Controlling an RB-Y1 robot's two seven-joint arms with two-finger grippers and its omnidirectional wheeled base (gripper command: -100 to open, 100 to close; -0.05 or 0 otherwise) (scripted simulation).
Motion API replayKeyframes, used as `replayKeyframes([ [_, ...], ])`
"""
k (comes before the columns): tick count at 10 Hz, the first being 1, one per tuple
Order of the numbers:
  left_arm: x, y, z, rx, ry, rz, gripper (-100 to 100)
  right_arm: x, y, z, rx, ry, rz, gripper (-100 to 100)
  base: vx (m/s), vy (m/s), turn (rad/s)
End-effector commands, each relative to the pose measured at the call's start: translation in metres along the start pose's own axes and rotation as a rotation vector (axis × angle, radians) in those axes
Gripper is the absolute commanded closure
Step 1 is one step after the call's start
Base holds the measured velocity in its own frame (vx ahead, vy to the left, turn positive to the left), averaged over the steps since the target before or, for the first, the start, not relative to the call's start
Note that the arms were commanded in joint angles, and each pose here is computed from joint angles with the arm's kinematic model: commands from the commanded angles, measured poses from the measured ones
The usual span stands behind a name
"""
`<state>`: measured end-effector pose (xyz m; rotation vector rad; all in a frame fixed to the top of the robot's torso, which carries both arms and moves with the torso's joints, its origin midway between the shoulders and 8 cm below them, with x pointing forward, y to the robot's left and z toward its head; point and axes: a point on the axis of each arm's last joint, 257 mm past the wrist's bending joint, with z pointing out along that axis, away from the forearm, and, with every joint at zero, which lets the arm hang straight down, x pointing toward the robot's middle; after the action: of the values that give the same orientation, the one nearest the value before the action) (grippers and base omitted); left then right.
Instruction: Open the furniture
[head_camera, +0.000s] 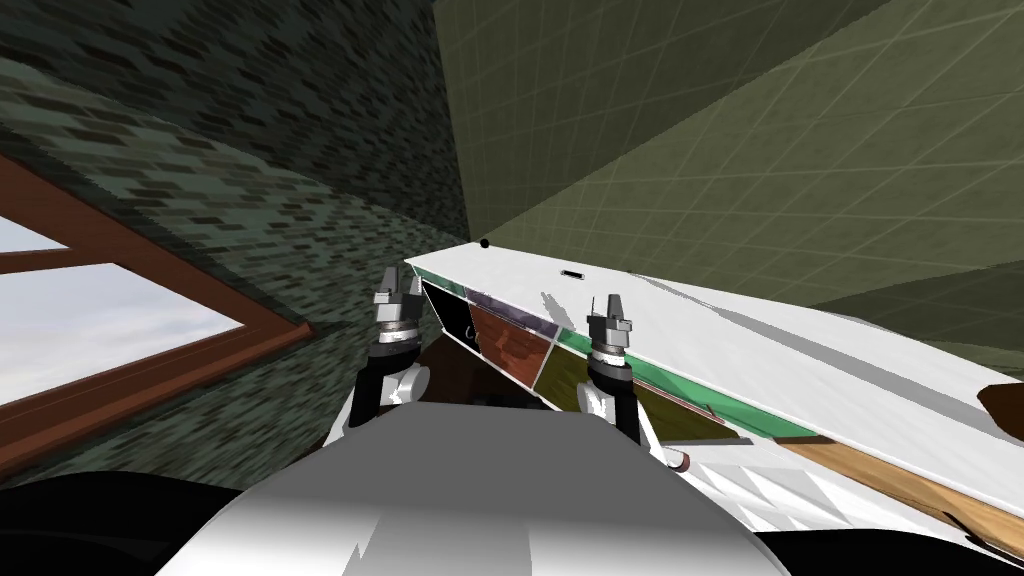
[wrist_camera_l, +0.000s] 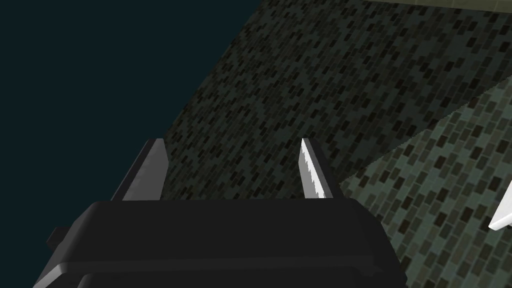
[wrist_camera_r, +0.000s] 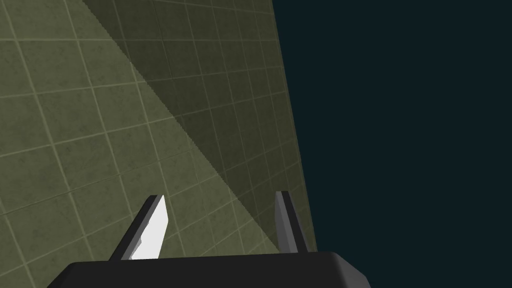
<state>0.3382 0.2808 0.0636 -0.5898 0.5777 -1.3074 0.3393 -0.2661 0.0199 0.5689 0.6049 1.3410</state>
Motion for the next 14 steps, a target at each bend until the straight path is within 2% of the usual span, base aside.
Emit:
replayKeyframes([
  [1,0.000,0.000,0.000,0.000,0.000,0.000,0,0.000,0.000,0.000,0.000,0.000,0.000,0,0.000,0.000,0.000],
  [3,0.000,0.000,0.000,0.000,0.000,0.000,0,0.000,0.000,0.000,0.000,0.000,0.000,0,0.006,-0.005,-0.003],
  [4,0.000,0.000,0.000,0.000,0.000,0.000,0,0.006,0.006,0.004,-0.025,0.048,-0.055,-100,0.002,0.017,-0.022],
  [7,0.000,0.000,0.000,-0.001,0.000,0.000,0,0.016,0.001,0.004,-0.026,0.116,-0.171,-100,-0.011,0.036,-0.027],
  [12,0.000,0.000,0.000,-0.001,0.000,0.000,0,0.034,-0.010,0.005,-0.052,0.235,-0.445,-100,-0.006,0.053,-0.032],
  [13,0.000,0.000,0.000,-0.001,0.000,0.000,0,0.034,-0.010,0.005,-0.053,0.235,-0.455,-100,-0.009,0.044,-0.003],
  [14,0.000,0.000,0.000,-0.001,0.000,0.000,0,0.038,-0.013,0.005,-0.063,0.257,-0.521,-100,-0.008,0.041,-0.020],
])
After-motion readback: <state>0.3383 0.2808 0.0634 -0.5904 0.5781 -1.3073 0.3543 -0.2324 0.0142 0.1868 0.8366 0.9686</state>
